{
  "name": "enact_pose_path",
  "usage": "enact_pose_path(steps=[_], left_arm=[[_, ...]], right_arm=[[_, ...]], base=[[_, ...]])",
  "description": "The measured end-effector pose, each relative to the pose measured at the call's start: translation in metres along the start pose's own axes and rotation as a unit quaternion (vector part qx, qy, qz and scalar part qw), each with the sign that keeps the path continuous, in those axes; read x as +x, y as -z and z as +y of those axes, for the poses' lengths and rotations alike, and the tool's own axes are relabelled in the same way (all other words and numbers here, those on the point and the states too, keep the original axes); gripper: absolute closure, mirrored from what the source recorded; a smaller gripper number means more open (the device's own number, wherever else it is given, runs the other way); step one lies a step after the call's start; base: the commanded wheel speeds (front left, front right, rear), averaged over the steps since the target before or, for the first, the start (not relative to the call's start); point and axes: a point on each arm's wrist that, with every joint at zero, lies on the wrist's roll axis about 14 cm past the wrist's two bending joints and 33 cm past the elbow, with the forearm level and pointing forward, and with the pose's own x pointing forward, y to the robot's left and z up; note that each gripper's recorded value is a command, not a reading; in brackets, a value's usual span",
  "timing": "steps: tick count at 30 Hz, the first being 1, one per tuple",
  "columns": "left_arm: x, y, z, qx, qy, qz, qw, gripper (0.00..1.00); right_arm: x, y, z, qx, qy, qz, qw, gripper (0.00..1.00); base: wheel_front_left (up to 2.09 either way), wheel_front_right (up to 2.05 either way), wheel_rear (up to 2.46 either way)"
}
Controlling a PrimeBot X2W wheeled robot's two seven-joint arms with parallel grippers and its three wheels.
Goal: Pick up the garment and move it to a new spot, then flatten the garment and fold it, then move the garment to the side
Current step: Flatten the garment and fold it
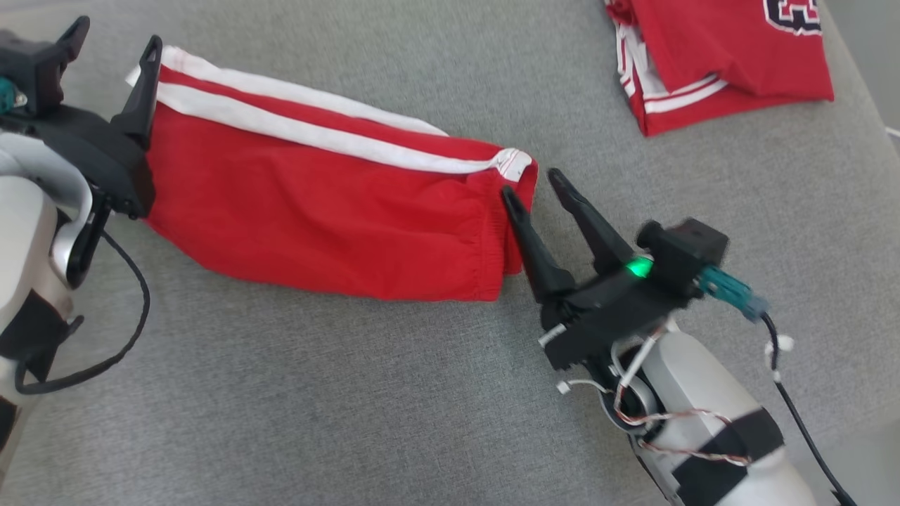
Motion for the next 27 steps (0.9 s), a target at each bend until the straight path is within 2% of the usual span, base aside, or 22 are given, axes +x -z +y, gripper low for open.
enact_pose_path(steps=[10,15,22,27], left_arm=[[-0.035,-0.027,0.010,0.001,-0.019,-0.031,0.999,0.00],[-0.050,-0.031,0.018,0.005,-0.030,-0.032,0.999,0.00],[-0.054,-0.025,0.016,0.013,-0.025,-0.009,1.000,0.00],[-0.052,-0.004,0.007,0.009,-0.004,0.051,0.999,0.00]], right_arm=[[-0.038,-0.026,-0.003,-0.011,0.023,-0.060,0.998,0.00],[-0.057,-0.020,0.001,-0.027,0.033,-0.062,0.997,0.00],[-0.082,-0.016,0.004,-0.018,0.062,-0.071,0.995,0.00],[-0.096,-0.006,0.001,-0.004,0.085,-0.063,0.994,0.00]], base=[[0.00,0.00,0.00],[0.00,0.00,0.00],[0.00,0.00,0.00],[0.00,0.00,0.00]])
